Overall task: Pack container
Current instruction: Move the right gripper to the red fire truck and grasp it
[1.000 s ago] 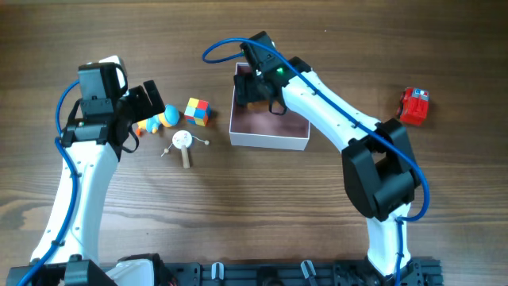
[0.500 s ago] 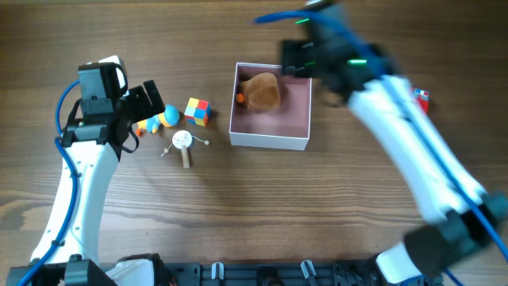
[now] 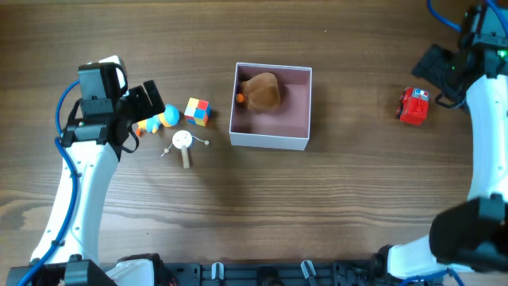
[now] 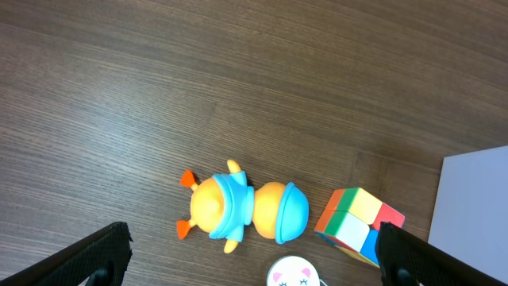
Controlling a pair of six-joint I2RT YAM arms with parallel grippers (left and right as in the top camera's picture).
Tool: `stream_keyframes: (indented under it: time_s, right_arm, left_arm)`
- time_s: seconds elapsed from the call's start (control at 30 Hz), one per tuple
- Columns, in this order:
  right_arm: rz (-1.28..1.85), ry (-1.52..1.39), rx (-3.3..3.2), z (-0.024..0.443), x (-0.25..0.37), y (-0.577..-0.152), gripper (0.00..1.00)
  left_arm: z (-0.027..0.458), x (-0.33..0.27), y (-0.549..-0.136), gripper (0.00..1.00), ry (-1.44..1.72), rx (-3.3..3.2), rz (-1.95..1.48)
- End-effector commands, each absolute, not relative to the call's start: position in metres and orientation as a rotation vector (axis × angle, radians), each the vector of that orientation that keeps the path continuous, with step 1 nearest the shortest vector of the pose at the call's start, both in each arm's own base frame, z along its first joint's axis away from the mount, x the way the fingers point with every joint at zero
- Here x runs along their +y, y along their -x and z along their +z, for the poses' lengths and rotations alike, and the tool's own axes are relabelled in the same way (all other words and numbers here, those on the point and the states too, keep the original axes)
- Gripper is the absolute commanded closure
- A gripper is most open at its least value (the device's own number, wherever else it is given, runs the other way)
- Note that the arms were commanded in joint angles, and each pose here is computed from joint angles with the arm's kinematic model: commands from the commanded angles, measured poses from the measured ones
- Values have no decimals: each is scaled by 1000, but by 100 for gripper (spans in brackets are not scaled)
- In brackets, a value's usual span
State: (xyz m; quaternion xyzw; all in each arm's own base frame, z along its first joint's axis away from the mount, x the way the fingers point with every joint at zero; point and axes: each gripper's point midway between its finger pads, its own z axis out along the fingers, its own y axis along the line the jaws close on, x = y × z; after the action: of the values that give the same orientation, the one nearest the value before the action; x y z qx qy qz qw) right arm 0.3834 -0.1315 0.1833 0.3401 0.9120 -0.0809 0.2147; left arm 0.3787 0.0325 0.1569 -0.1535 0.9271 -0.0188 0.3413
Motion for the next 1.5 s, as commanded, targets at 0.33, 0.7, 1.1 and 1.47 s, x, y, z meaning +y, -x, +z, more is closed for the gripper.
stream_keyframes:
  time_s: [0.33,0.7,1.1,1.47]
  right_arm:
    - [-109,-726,2797,68,-131,-398,0]
    - [-39,-703,2890,32,-122,-396,23]
    - [-38,-706,2892,46,-117,-390,69]
    - [146,-340,2604,194,-13,-400,77]
  left_arm:
    - [163,36,-383,0,388,2398,-34]
    - [163,36,-383,0,388,2398,-34]
    - [163,36,-383,0,388,2397,-34]
    - [163,36,-383,0,388,2397,-34]
